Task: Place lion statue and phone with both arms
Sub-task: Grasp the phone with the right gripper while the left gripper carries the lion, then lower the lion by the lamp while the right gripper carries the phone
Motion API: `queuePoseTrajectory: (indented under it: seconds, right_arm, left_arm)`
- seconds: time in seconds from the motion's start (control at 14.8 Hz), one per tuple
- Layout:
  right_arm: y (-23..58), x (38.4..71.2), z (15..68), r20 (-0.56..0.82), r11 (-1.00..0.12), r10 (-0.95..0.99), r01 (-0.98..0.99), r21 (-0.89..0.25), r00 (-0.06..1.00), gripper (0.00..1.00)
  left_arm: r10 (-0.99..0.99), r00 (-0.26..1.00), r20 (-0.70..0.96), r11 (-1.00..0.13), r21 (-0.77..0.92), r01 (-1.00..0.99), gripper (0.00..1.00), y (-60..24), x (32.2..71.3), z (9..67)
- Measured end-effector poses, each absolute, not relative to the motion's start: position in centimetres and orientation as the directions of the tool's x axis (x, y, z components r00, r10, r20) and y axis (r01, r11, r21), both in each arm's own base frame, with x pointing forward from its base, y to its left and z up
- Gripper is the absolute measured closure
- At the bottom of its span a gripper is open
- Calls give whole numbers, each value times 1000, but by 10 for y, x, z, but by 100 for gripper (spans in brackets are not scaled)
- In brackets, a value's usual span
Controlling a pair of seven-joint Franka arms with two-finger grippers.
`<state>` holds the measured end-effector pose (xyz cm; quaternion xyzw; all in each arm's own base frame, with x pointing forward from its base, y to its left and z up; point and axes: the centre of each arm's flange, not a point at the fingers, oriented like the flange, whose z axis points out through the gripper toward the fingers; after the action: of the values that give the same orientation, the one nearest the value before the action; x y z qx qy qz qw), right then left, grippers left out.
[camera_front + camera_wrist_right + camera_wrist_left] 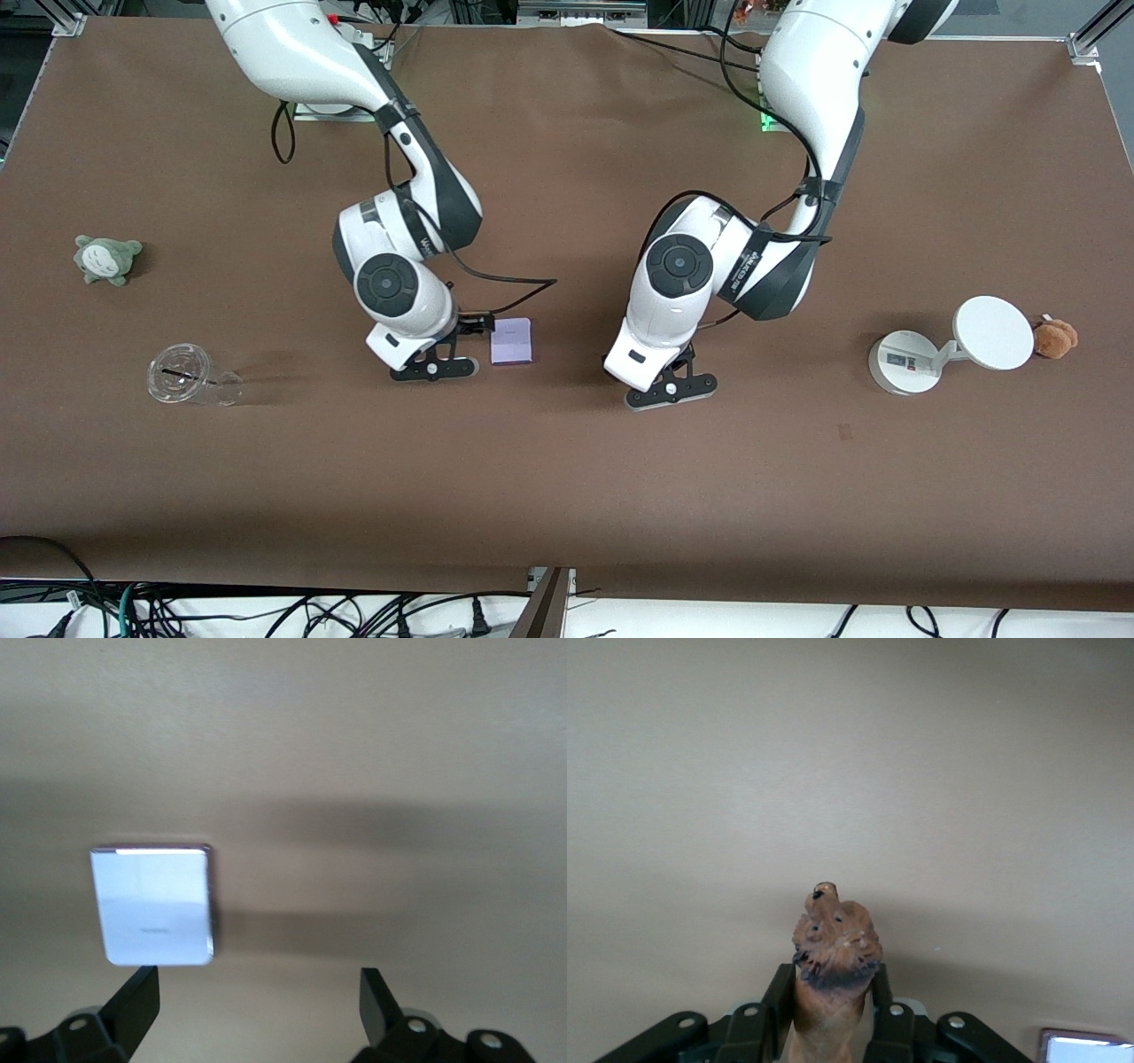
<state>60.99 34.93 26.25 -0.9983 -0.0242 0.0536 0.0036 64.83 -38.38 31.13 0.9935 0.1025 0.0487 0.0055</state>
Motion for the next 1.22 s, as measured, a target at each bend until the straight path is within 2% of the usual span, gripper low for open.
queuePoseTrajectory:
  seconds: [0.34,0.61,0.88,1.22]
  right_arm:
    - [394,591,233,-71,-999,5,2,-36,997,0]
    - [406,588,216,-39,-997,-51,-53,-51,998,0]
    - [410,590,202,1,-995,-62,-61,-73,998,0]
    - [409,590,187,6,-995,-64,-63,-72,998,0]
  left_arm:
    - [167,984,56,-985,-43,170,62,-331,656,288]
    - [144,990,9,-987,-71,144,62,-267,660,291]
    - [178,984,-20,-981,-84,176,62,-210,641,303]
    - [242,969,-45,-967,-92,237,62,-148,629,287]
